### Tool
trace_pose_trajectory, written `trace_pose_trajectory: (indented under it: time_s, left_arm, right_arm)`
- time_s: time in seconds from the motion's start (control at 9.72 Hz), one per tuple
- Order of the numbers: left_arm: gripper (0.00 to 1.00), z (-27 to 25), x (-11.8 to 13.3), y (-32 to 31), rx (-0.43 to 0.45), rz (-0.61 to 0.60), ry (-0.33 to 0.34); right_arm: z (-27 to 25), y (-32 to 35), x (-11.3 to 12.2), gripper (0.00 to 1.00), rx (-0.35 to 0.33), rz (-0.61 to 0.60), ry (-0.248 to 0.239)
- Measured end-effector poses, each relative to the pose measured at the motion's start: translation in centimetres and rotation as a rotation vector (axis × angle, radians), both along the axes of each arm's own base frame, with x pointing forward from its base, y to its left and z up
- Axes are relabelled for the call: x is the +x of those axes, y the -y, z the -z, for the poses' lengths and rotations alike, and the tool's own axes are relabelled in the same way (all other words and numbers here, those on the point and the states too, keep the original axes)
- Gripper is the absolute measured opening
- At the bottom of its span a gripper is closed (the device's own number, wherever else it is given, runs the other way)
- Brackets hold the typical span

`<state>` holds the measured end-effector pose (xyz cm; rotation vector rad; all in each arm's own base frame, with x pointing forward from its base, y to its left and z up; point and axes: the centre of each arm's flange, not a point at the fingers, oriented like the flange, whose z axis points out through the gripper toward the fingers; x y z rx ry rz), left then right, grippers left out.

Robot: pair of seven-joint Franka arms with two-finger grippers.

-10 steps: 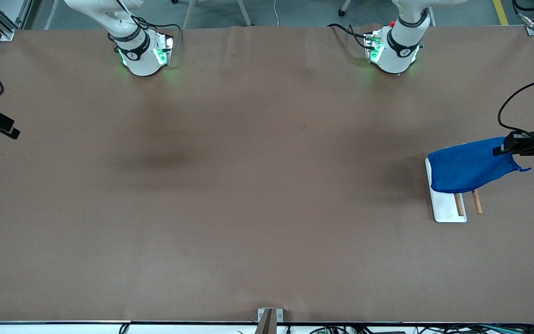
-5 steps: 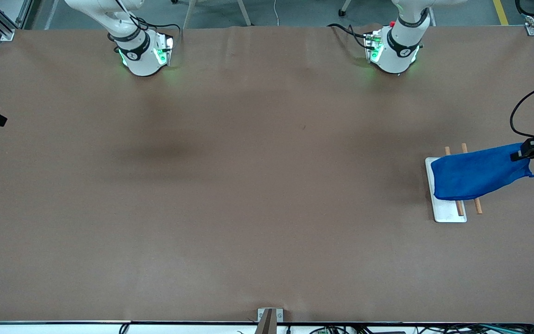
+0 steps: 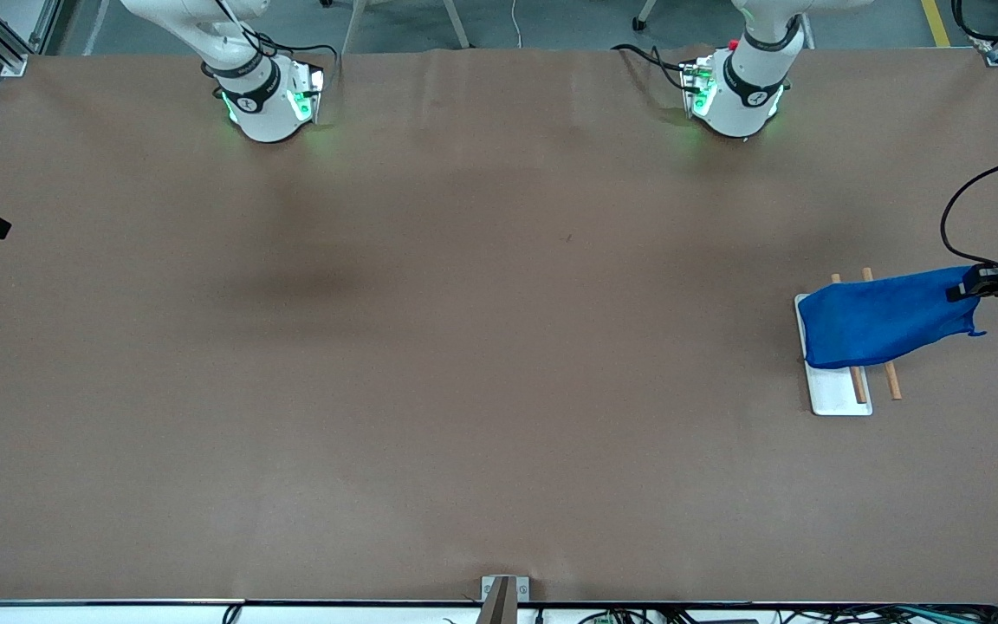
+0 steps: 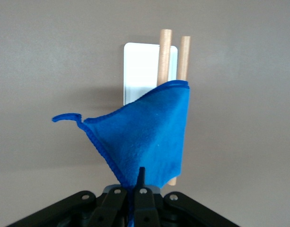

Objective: Right arm passes towel to left arm to hang
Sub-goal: 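Lower the towel with the left gripper over the wooden dowels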

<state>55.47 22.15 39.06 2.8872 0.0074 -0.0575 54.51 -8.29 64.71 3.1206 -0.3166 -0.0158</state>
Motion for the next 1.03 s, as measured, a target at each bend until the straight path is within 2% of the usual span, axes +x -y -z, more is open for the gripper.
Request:
trace_pose_trajectory:
  time_s: [0.21, 1.03]
  left_arm:
    - [0.03, 1.7, 0.3, -0.2, 0.02, -0.005, -0.001]
    - [0.03, 5.8, 0.7, -3.5, 0.103, -0.004, 0.024]
  right_arm:
    - [0.1, -0.3, 0.3, 1.0, -0.002, -0.008, 0.015]
    - [0.2, -0.3, 0.4, 1.0, -0.002, -0.009, 0.014]
